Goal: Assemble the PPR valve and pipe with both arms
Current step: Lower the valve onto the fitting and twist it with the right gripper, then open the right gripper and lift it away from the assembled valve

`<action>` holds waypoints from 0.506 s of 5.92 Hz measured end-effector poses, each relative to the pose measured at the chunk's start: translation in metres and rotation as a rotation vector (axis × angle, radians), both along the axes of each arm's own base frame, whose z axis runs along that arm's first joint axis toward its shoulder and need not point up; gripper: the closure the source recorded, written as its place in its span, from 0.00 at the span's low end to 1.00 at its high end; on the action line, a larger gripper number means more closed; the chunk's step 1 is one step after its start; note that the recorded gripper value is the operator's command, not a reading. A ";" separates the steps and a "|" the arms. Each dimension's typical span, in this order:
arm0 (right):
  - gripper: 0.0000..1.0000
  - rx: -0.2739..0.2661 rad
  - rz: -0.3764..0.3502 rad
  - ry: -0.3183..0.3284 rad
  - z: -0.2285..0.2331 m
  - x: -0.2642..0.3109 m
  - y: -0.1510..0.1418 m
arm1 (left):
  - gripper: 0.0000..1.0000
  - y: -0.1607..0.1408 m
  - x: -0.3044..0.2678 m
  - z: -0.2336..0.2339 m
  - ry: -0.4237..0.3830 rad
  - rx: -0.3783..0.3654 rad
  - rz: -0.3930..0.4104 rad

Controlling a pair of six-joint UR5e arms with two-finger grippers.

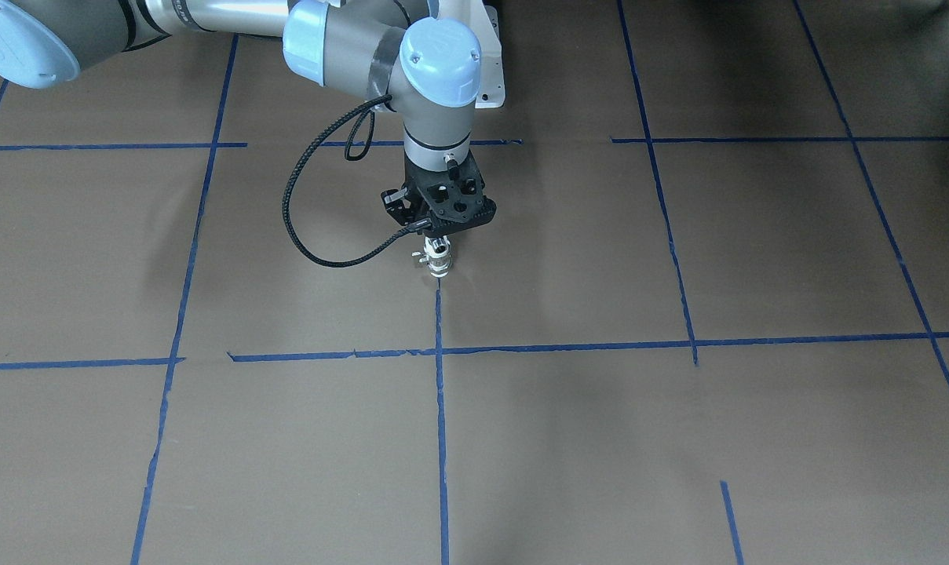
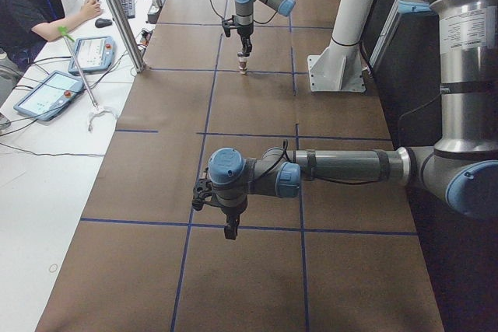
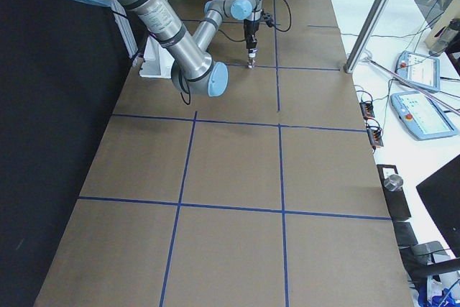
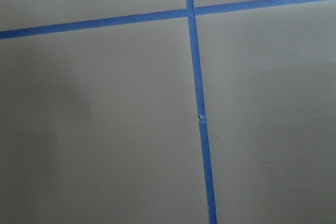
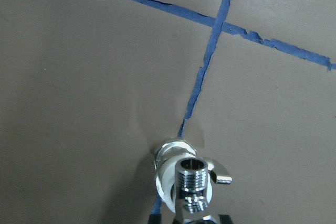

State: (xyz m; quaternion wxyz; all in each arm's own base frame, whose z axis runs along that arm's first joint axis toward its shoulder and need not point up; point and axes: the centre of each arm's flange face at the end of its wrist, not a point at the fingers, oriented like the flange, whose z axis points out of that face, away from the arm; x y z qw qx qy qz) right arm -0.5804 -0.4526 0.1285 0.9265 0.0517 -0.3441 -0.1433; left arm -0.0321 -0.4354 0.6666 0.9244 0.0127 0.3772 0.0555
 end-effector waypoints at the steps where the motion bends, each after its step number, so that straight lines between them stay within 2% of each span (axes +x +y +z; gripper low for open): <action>1: 0.01 0.001 -0.002 0.000 0.000 0.000 0.000 | 0.00 0.000 0.000 0.000 0.000 0.000 0.000; 3: 0.01 0.006 -0.004 -0.003 -0.003 0.001 0.000 | 0.00 0.000 0.000 0.000 0.000 0.001 0.000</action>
